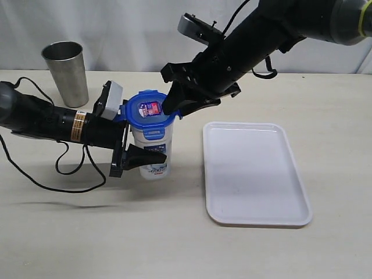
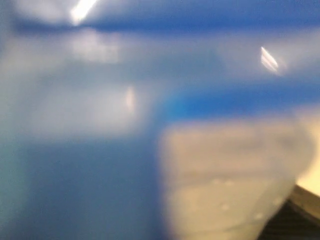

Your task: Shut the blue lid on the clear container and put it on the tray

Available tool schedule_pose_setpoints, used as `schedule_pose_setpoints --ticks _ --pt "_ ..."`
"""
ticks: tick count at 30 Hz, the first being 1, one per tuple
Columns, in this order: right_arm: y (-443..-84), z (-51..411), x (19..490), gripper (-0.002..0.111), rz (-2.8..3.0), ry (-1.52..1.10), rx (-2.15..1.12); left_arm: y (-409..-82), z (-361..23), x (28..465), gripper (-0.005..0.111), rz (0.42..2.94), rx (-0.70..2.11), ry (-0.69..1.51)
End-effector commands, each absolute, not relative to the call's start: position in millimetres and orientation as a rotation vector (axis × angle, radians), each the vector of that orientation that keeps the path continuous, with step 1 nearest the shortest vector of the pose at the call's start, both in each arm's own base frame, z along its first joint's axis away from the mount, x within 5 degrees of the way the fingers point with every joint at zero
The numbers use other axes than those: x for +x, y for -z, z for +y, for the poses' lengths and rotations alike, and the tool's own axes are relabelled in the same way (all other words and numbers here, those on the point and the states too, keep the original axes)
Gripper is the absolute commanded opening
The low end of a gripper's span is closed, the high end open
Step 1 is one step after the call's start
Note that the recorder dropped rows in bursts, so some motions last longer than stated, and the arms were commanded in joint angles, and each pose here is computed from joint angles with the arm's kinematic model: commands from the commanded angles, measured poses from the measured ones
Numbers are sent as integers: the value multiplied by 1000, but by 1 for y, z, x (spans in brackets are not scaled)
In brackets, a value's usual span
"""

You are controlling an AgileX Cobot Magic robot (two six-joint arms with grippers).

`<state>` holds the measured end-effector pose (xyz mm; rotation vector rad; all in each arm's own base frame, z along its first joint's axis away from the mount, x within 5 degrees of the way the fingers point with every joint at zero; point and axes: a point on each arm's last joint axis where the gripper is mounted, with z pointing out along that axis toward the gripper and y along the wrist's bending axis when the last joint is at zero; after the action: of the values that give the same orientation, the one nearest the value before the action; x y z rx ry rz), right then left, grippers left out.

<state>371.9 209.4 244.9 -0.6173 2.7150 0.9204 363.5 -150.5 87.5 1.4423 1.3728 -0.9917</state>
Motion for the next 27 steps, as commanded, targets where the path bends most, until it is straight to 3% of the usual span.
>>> schedule_pose_setpoints --ticks 1,8,13,18,27 --pt "-215 219 372 29 2769 -972 -693 -93 -154 363 0 1351 1446 985" --pt "-196 232 372 29 2723 -1219 -743 -93 -154 363 0 1351 1446 985" --pt "-202 221 374 34 2719 -1105 -811 -93 -154 363 0 1352 1445 986" --pt "-226 208 376 55 2651 -1023 -801 -93 -154 363 0 1354 1444 987" --pt "-294 197 362 56 2423 -860 -872 -93 -154 363 0 1354 1444 987"
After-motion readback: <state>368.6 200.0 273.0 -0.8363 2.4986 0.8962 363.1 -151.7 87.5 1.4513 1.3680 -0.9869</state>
